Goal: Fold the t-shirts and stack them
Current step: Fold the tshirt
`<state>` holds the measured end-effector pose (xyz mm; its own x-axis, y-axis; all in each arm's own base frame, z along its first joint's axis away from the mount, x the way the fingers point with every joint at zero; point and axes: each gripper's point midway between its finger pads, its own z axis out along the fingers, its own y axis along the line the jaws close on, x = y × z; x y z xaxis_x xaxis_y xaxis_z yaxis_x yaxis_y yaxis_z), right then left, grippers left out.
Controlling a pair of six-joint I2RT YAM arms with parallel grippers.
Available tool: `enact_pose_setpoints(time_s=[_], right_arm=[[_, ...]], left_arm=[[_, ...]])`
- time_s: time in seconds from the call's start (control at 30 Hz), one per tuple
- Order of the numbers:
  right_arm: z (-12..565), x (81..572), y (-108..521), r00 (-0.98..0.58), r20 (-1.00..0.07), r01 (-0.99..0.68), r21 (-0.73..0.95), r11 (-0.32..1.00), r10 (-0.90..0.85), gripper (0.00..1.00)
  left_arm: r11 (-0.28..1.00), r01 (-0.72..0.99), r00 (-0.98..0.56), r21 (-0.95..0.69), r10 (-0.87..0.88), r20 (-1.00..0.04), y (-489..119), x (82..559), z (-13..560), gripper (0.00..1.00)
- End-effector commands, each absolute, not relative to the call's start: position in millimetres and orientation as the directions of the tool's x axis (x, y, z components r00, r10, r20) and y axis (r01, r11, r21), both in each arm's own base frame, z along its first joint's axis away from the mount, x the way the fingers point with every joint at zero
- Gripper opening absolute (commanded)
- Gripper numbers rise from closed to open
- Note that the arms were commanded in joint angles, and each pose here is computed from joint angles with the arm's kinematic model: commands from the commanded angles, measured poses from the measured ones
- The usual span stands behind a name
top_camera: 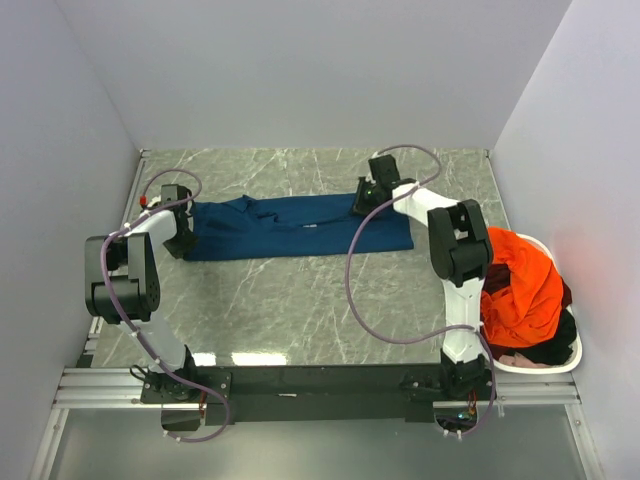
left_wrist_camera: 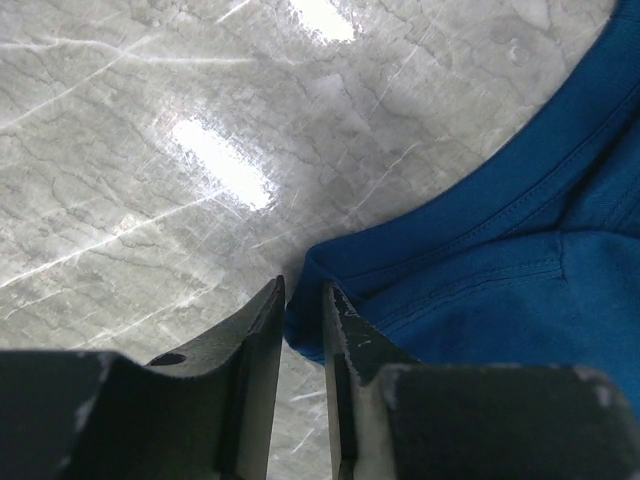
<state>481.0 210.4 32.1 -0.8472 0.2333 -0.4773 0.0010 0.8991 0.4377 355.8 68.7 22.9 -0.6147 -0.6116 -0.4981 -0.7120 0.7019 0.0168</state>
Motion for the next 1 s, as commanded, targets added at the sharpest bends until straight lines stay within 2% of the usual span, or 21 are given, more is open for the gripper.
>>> enact_pose_setpoints(time_s=[0.0, 0.13, 0.27, 0.5, 0.73, 0.97], right_arm=[[53.7, 503.9, 175.0, -0.795, -0.512, 0.105, 0.412, 0.905, 0.326, 0.24], [80.4, 496.7, 142.0, -0.745, -0.558, 0.150, 0.396, 0.906, 0.367, 0.30], [87.8, 467.6, 125.3, -0.741, -0.582, 0.147, 0.347, 0.926, 0.335, 0.39], [82.1, 429.4, 113.1, -0.765, -0.563, 0.161, 0.305, 0.939, 0.314, 0.41], [49.6, 408.7, 111.6, -0.825, -0.479, 0.182, 0.279, 0.943, 0.301, 0.41], [18.0, 387.5, 102.5, -0.880, -0.374, 0.232, 0.194, 0.953, 0.291, 0.41]], left_arm=[[0.686, -0.728, -0.599, 0.015, -0.625, -0.501, 72.0, 349.1, 29.4, 0.29], [0.678, -0.734, -0.561, -0.034, -0.635, -0.531, 72.7, 355.7, 50.1, 0.33], [0.682, -0.725, -0.530, -0.096, -0.642, -0.554, 67.8, 360.4, 74.2, 0.41], [0.711, -0.668, -0.522, -0.218, -0.657, -0.544, 42.9, 372.2, 101.6, 0.50], [0.728, -0.639, -0.589, -0.250, -0.672, -0.449, 9.8, 380.0, 67.6, 0.49], [0.702, -0.690, -0.615, -0.177, -0.698, -0.368, 24.9, 366.3, 21.9, 0.47]])
